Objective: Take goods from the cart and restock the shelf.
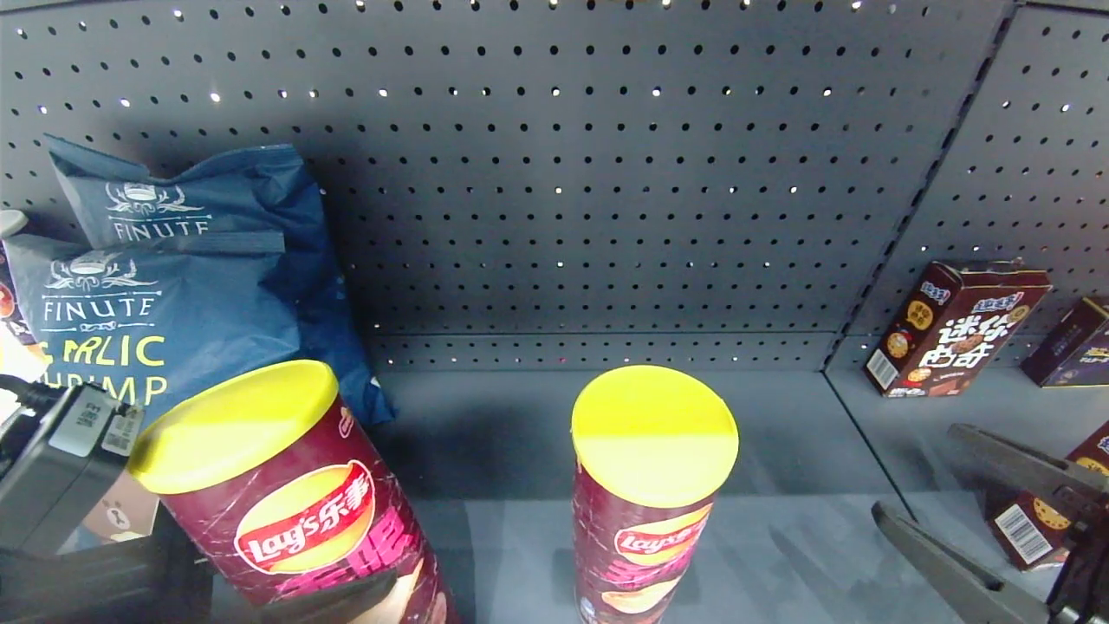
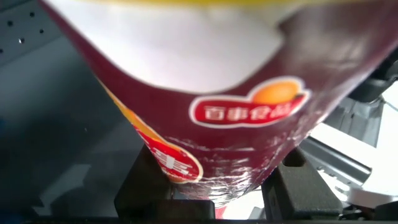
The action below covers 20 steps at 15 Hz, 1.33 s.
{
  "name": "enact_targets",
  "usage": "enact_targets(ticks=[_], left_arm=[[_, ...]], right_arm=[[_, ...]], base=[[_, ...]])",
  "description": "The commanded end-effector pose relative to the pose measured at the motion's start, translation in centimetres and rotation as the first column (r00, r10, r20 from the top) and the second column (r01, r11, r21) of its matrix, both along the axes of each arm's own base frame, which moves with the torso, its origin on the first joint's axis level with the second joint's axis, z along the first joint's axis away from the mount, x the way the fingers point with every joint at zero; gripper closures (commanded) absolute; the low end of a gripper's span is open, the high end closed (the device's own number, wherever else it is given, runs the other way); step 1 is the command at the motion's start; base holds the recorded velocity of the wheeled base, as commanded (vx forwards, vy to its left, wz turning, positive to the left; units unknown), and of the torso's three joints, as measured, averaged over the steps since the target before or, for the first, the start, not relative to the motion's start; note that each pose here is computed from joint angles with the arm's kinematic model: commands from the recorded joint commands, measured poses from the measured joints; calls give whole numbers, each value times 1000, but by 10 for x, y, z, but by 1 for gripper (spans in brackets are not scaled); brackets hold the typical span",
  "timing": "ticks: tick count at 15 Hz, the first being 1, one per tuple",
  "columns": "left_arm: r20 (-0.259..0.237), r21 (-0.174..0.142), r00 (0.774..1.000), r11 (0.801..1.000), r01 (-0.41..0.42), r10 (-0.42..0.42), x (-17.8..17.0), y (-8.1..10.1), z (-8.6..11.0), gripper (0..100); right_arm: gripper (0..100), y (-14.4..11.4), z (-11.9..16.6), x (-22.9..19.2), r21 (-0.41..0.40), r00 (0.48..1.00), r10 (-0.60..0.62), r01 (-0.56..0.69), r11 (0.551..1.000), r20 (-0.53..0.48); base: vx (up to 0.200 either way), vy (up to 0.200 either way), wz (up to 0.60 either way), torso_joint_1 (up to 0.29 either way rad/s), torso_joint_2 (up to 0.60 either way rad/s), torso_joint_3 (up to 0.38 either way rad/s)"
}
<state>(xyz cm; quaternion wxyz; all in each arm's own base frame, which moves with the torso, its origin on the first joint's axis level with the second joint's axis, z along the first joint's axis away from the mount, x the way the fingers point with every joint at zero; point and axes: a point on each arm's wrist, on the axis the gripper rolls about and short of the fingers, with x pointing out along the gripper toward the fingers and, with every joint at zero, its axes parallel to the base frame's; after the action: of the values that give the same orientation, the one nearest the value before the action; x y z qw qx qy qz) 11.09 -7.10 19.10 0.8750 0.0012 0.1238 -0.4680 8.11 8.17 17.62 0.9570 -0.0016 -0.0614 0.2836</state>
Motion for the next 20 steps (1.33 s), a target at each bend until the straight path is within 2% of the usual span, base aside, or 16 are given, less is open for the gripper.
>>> enact_targets(ticks=[1, 5, 8, 11, 16, 20], left_arm=[[15, -14, 1000, 1000, -11, 11, -6, 4, 1, 100], [18, -20, 999, 999, -31, 32, -7, 8, 1, 100], [15, -17, 999, 999, -31, 31, -8, 8, 0, 100], [15, -17, 999, 999, -31, 31, -8, 8, 0, 100], [-12, -5, 999, 1000, -30, 30, -11, 10, -10, 100], [-7, -9, 999, 999, -32, 32, -13, 11, -10, 100]], right_arm=[[0, -3, 1, -2, 7, 1000, -5, 5, 1000, 8], [0, -2, 8, -1, 33, 999, -3, 2, 999, 34], [0, -3, 33, 0, 102, 991, -4, -10, 995, 135], [0, -19, 42, -10, 130, 979, -80, 56, 990, 186], [0, -63, 47, -50, 85, 960, -229, 217, 972, 163], [0, -103, 12, -87, -84, 894, -428, 441, 894, 132]], base=[[0, 0, 0, 0, 0, 0], [0, 0, 0, 0, 0, 0], [0, 0, 0, 0, 0, 0], [0, 0, 0, 0, 0, 0], [0, 0, 0, 0, 0, 0], [0, 0, 0, 0, 0, 0]])
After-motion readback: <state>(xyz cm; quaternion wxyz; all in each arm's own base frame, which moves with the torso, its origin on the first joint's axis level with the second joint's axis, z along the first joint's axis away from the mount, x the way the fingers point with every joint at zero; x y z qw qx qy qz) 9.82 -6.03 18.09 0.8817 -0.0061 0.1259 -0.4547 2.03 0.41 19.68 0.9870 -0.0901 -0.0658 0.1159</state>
